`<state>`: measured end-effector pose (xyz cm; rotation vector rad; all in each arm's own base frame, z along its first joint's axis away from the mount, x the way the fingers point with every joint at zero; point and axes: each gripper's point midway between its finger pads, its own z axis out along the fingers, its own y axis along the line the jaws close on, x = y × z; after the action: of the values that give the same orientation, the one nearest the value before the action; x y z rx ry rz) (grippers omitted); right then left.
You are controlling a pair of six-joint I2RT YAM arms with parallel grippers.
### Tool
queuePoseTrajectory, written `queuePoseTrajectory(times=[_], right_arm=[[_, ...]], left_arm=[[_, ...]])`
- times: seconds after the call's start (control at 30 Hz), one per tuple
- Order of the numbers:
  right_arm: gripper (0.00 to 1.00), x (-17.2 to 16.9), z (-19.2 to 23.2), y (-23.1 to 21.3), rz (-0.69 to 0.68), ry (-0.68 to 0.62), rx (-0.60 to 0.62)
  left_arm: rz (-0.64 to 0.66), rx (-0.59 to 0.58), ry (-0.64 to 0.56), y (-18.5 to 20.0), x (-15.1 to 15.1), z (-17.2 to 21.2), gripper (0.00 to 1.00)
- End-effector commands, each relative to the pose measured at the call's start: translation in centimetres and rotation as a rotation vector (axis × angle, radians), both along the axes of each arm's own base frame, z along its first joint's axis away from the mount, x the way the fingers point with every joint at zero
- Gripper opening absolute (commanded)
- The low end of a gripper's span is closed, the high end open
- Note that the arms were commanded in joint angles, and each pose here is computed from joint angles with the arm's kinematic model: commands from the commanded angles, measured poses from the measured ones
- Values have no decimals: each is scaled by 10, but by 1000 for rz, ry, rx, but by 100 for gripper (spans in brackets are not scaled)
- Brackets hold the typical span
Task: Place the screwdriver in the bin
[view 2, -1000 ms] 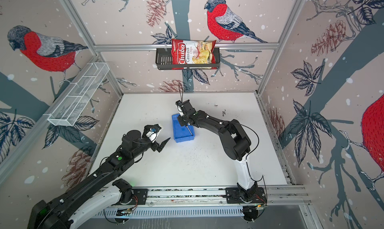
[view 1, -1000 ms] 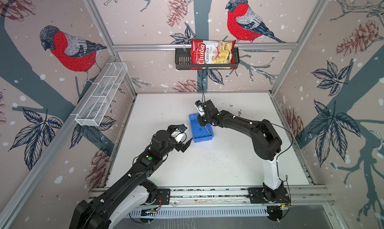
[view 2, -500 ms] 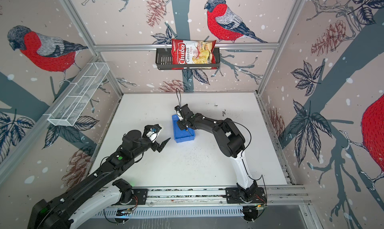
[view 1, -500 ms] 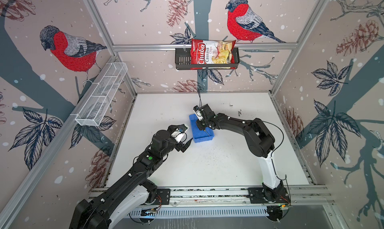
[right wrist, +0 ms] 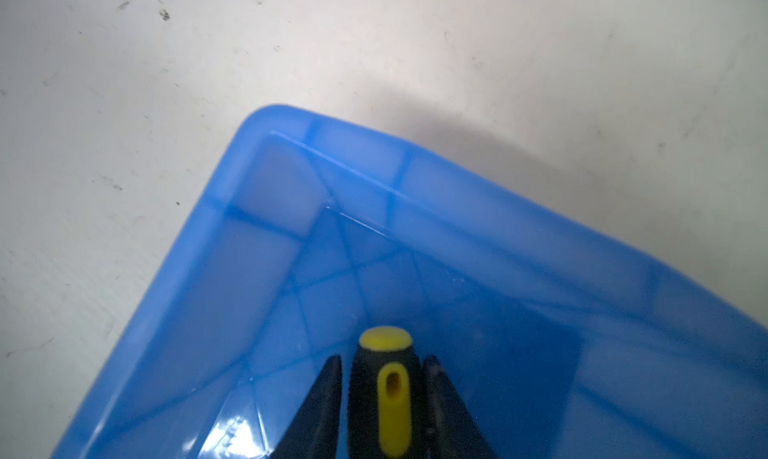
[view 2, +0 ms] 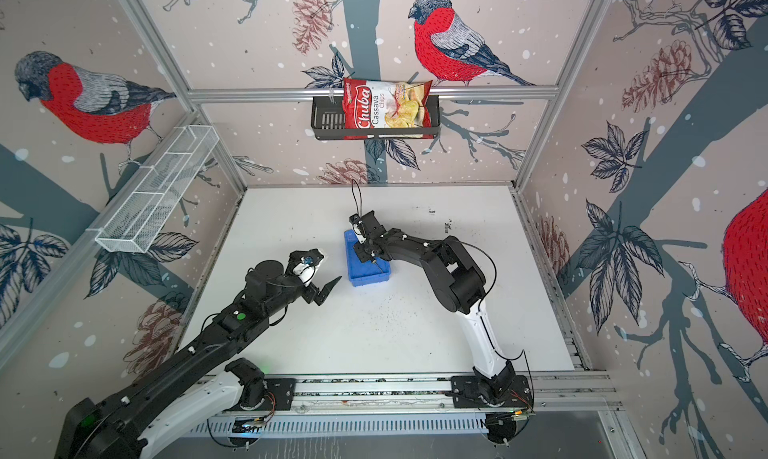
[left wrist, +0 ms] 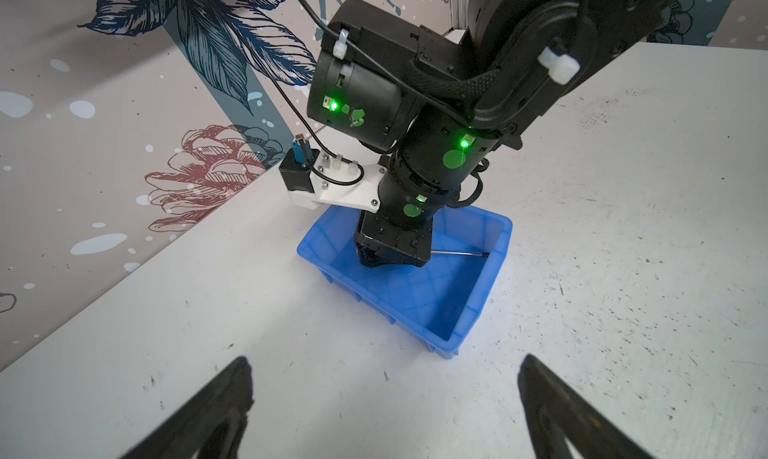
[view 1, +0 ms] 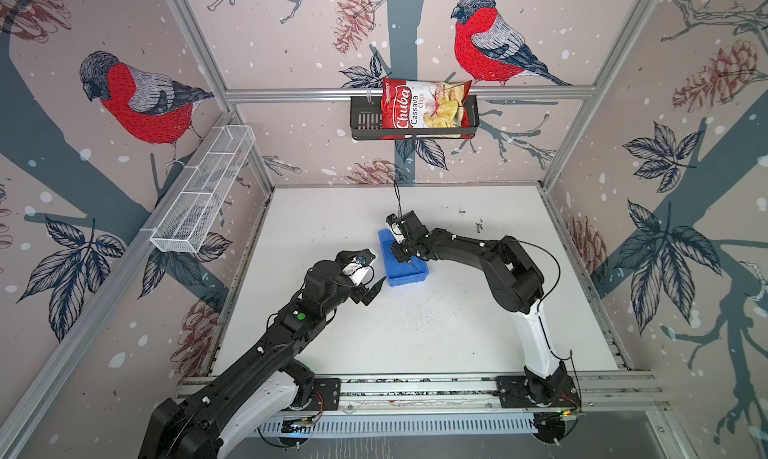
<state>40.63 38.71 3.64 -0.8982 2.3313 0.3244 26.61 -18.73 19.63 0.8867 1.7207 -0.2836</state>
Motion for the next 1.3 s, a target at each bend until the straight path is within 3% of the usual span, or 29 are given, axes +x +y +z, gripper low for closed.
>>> queuePoseTrajectory(times=[0.0, 0.23, 0.43, 0.7, 0.97, 1.27], right_arm=[[46, 5, 21, 2, -7, -42, 20], [73, 5, 68, 3, 0, -109, 79], [75, 9, 118, -16, -50, -182, 165], [83, 12, 174, -65, -147, -288, 266], [99, 13, 196, -131, -293, -348, 357], [100, 10, 193, -235, -553, -431, 407]], left_arm=[[-32, -20, -22, -5, -2, 7, 98], [-15, -66, -25, -7, 3, 13, 98], [30, -214, -81, -6, 12, 28, 98], [99, -259, -106, 6, 25, 24, 98], [186, -265, -105, 21, 38, 19, 98], [340, -247, -135, 53, 57, 14, 98]])
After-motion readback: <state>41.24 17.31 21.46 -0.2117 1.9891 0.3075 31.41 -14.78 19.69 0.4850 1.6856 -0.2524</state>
